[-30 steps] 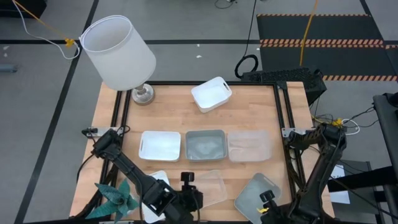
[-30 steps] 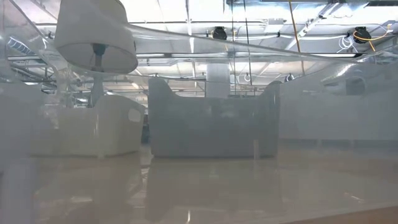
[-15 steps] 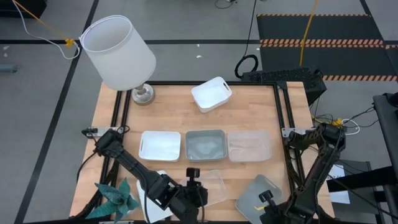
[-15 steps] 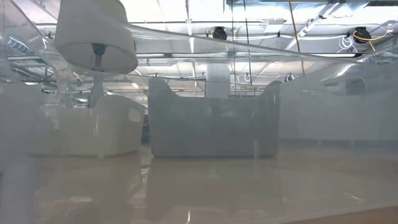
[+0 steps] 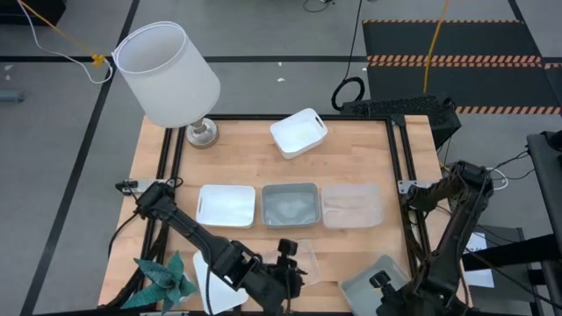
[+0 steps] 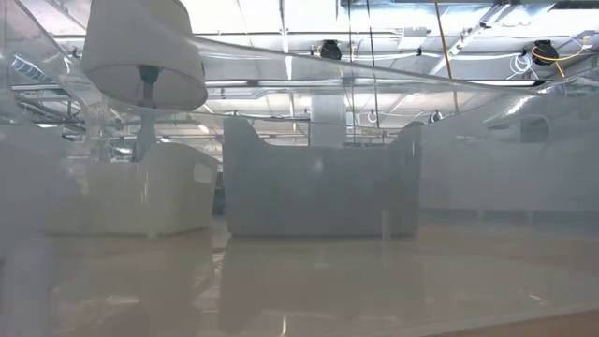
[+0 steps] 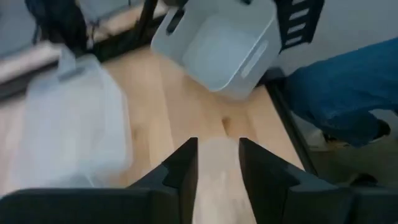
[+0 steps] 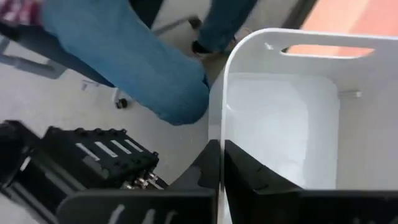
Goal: Stack baskets by color
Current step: Stack the bottom gray bin on the top stacked gray bins
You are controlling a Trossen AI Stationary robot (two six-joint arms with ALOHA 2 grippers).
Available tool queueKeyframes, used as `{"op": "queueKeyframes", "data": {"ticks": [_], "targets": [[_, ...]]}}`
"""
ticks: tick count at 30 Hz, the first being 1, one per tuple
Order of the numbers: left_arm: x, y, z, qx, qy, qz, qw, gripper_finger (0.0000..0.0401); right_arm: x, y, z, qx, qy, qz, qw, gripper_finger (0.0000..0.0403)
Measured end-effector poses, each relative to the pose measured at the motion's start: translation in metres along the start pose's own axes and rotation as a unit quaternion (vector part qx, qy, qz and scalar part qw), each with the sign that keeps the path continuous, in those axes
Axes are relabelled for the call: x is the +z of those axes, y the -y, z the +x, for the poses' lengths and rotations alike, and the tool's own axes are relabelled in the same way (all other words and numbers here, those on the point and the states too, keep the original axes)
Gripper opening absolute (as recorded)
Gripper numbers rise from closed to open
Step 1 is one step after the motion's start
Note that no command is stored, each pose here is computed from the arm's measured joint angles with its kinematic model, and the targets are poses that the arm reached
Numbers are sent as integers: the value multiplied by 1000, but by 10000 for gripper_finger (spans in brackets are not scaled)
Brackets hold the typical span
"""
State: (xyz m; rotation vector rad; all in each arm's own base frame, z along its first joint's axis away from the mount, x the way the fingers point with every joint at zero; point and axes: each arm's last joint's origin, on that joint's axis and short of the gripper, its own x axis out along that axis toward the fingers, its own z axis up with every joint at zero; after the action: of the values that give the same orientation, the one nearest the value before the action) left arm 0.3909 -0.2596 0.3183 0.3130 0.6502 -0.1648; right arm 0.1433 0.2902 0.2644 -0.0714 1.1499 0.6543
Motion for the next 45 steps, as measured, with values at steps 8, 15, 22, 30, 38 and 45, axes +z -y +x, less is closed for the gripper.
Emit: {"op": "queueKeyframes", "data": {"ticks": [8,15,22,30,38,45], "targets": [[7,3,-1,-5,36,98,994,187,8,-4,-37,39,87,-117,989,1],[10,1,3,-18,55,129,990,198,7,-2,-53,24,115,-256,960,1],[11,5,16,-28,80,175,981,198,8,2,-54,-33,122,-380,916,1],[15,8,20,-85,115,191,971,198,9,6,-54,-51,108,-508,853,0],[22,7,19,-80,156,229,957,198,11,14,-50,-69,80,-605,789,0],[23,6,19,-90,168,237,953,198,15,23,-47,-57,67,-630,771,0]]}}
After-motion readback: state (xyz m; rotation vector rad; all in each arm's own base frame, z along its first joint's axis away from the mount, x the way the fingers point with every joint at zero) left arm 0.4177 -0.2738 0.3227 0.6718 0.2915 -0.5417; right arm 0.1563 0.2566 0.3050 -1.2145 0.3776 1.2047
